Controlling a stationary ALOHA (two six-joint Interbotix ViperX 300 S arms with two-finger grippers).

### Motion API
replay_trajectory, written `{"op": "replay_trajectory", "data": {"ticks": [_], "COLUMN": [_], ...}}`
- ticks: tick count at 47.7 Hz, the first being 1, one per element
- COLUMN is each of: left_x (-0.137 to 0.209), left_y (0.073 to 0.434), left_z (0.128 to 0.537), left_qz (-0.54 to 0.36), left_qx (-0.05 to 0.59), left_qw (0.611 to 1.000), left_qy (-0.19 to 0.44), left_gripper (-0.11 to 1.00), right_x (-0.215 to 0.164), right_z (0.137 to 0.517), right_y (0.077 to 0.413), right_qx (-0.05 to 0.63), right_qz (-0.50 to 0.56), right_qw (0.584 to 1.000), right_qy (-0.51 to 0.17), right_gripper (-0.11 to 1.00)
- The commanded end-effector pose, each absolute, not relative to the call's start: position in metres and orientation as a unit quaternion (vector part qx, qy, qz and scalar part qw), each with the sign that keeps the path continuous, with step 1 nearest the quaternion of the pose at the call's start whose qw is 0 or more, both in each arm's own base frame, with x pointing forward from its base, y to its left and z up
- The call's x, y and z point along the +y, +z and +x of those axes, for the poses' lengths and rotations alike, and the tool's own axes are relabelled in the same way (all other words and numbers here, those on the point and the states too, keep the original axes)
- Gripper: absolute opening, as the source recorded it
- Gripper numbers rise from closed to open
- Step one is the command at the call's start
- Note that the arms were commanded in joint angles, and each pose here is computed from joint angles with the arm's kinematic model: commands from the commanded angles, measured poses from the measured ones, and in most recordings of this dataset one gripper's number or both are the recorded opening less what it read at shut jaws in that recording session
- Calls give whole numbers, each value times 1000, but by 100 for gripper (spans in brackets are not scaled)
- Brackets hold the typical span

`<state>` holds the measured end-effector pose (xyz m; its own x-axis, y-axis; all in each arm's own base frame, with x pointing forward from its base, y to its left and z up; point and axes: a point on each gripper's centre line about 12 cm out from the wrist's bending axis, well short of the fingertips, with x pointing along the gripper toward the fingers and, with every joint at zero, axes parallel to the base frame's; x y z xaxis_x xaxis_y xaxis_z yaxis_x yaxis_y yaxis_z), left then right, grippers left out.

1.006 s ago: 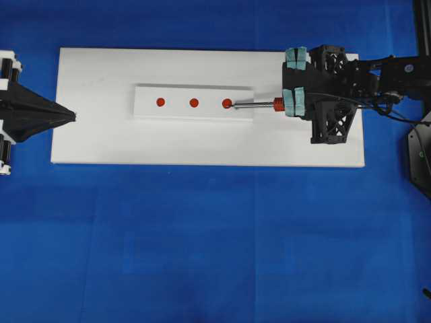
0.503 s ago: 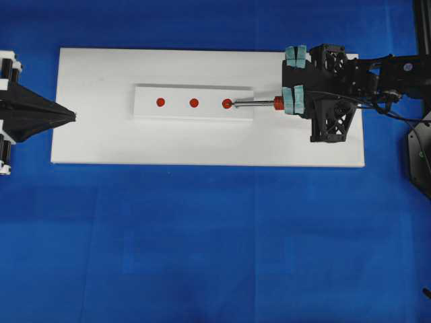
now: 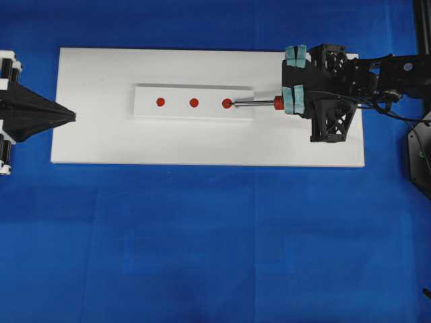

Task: Touch the tip of the soldering iron to the mark.
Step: 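Lower the iron tip onto the rightmost red dot and hold, then lift the iron and carry it back down to the blue surface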

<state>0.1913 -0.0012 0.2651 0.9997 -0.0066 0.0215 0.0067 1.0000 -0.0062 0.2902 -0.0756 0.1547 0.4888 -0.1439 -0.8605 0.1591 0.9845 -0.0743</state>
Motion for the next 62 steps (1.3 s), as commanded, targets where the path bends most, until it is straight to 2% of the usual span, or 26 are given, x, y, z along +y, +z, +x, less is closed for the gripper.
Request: {"op": "replay_trajectory", "data": {"ticks": [1, 40, 49, 62], "left_x": [-1, -1, -1, -1], "left_y": [269, 270, 270, 270], "left_z": [193, 193, 193, 193], "left_qz": [-3, -3, -2, -2], "left_qx": [-18, -18, -18, -19], "left_qw": [1000, 1000, 1000, 1000], "left_qy": [-3, -3, -3, -4], "left_gripper": [0, 0, 0, 0], "right_x": [-77, -77, -77, -76], "right_z": [293, 295, 294, 288], "right_y": [160, 165, 192, 251], "right_qx": [489, 485, 471, 436], "right_qz": [7, 14, 14, 4], "right_qw": [868, 870, 877, 894], "right_qy": [-90, -91, -95, -101], "right_gripper": [6, 6, 6, 6]}}
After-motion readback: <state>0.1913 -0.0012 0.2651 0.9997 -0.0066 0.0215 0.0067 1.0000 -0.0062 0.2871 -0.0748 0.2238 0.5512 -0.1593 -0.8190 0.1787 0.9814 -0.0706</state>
